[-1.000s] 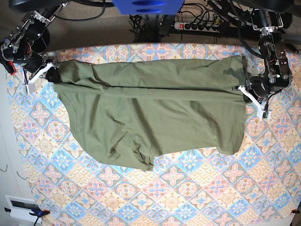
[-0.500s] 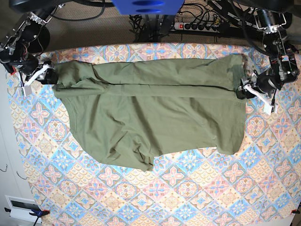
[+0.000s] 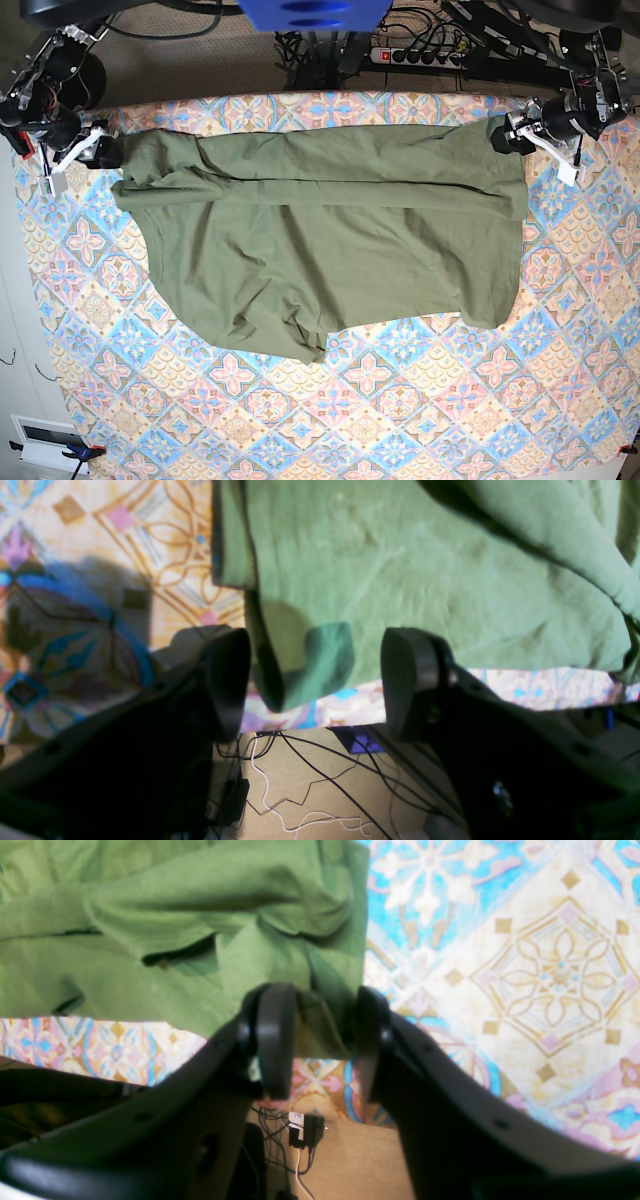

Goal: Layout the t-shirt on the table in an organized manner, then fold the t-shirt properly
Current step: 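Pull the shirt edge taut with both grippers to smooth it flat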

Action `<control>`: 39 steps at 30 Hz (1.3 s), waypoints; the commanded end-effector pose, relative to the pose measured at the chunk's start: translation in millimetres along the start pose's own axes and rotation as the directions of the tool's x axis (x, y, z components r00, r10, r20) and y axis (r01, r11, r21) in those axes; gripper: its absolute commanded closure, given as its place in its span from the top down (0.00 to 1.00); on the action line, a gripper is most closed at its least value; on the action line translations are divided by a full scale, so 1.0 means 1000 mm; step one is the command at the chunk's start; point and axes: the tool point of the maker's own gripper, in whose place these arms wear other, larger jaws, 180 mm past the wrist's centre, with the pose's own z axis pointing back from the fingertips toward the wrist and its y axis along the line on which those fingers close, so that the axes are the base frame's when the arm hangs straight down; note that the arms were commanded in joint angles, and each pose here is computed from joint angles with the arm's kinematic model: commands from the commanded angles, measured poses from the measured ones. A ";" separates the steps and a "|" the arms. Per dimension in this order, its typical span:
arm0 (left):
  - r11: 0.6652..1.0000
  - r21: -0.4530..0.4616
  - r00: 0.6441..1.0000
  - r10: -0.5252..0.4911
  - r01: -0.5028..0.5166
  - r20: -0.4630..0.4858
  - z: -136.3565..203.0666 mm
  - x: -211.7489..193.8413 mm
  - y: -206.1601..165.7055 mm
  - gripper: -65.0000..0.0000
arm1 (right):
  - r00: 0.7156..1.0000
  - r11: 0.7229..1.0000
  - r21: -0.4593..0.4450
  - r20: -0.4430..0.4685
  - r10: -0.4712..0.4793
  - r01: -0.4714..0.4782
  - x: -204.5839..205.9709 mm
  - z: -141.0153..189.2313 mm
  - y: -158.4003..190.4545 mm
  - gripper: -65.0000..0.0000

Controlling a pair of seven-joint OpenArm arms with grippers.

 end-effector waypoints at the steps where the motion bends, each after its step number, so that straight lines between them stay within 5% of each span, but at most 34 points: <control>1: 1.000 -0.008 1.000 0.013 -0.013 0.007 -0.004 0.000 -0.002 0.63 | 0.999 1.000 -0.007 0.040 0.028 -0.028 0.015 0.006 -0.002 0.32; 12: 0.997 -0.021 0.997 0.077 -0.078 -0.032 -0.064 0.000 -0.023 0.60 | 0.999 1.000 -0.010 0.029 0.023 -0.023 0.009 0.007 -0.003 0.32; 14: 0.997 -0.031 0.997 0.066 -0.067 -0.028 -0.066 0.004 -0.028 0.43 | 1.000 1.000 -0.017 0.023 0.015 -0.015 0.005 0.010 -0.005 0.32; 17: 0.998 -0.034 0.998 0.053 -0.054 -0.020 -0.065 0.009 -0.030 0.03 | 1.000 1.000 -0.022 0.010 0.009 -0.009 -0.002 0.012 -0.007 0.32; 18: 0.998 -0.024 0.999 0.050 -0.051 -0.019 -0.063 0.011 -0.027 0.00 | 1.000 1.000 -0.026 -0.009 0.005 -0.005 -0.009 0.014 -0.008 0.32; 33: 0.977 0.185 0.993 -0.116 0.111 0.017 -0.005 0.068 0.038 0.00 | 0.988 0.990 0.047 -0.071 0.138 -0.135 -0.015 0.004 0.030 0.32; 39: 0.950 0.215 0.974 -0.215 0.226 -0.074 -0.005 0.066 0.040 0.00 | 0.987 0.989 0.052 -0.074 0.141 -0.138 -0.016 0.003 0.031 0.32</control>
